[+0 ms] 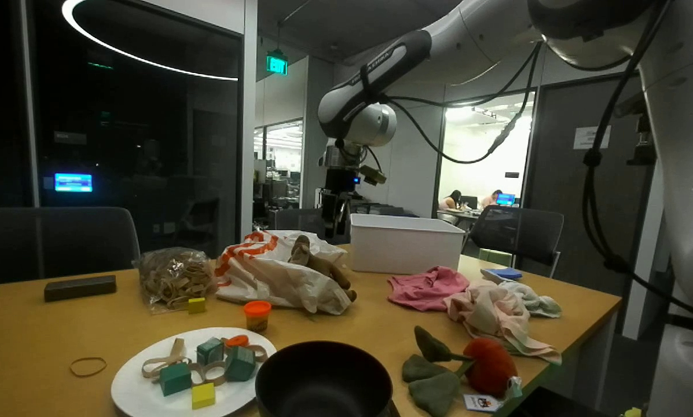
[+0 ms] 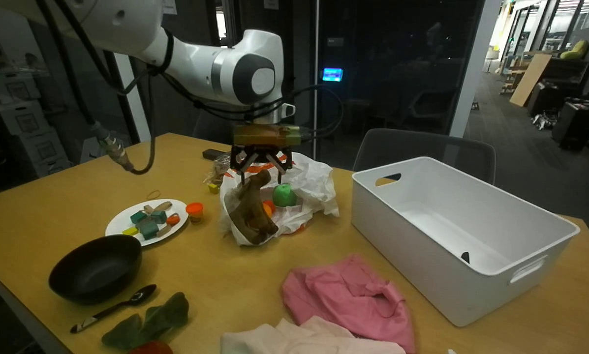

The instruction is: Push the plastic backward, then put the apple and moose toy in the plastic bag

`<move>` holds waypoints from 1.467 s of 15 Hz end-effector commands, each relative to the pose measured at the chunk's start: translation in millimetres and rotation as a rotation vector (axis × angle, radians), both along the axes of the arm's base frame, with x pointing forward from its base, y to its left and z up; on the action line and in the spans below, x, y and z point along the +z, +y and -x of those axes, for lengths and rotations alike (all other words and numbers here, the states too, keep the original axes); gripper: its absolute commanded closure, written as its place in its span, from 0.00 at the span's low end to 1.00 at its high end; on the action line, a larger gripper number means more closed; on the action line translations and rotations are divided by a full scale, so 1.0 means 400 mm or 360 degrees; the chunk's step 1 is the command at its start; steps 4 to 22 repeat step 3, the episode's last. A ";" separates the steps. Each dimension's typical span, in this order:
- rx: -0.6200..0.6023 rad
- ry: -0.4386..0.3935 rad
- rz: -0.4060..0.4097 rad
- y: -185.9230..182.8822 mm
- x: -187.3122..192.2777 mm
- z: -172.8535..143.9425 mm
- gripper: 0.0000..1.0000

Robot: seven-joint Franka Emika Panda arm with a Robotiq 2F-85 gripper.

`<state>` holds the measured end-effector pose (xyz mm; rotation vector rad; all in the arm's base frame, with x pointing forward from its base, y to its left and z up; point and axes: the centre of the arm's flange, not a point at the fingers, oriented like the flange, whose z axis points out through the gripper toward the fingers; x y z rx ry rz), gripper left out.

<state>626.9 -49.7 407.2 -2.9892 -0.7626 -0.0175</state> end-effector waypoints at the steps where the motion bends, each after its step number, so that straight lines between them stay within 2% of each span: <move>1: -0.0005 0.0000 0.0003 -0.004 -0.008 0.003 0.00; 22: -0.0008 -0.0002 0.0005 -0.006 -0.011 0.004 0.00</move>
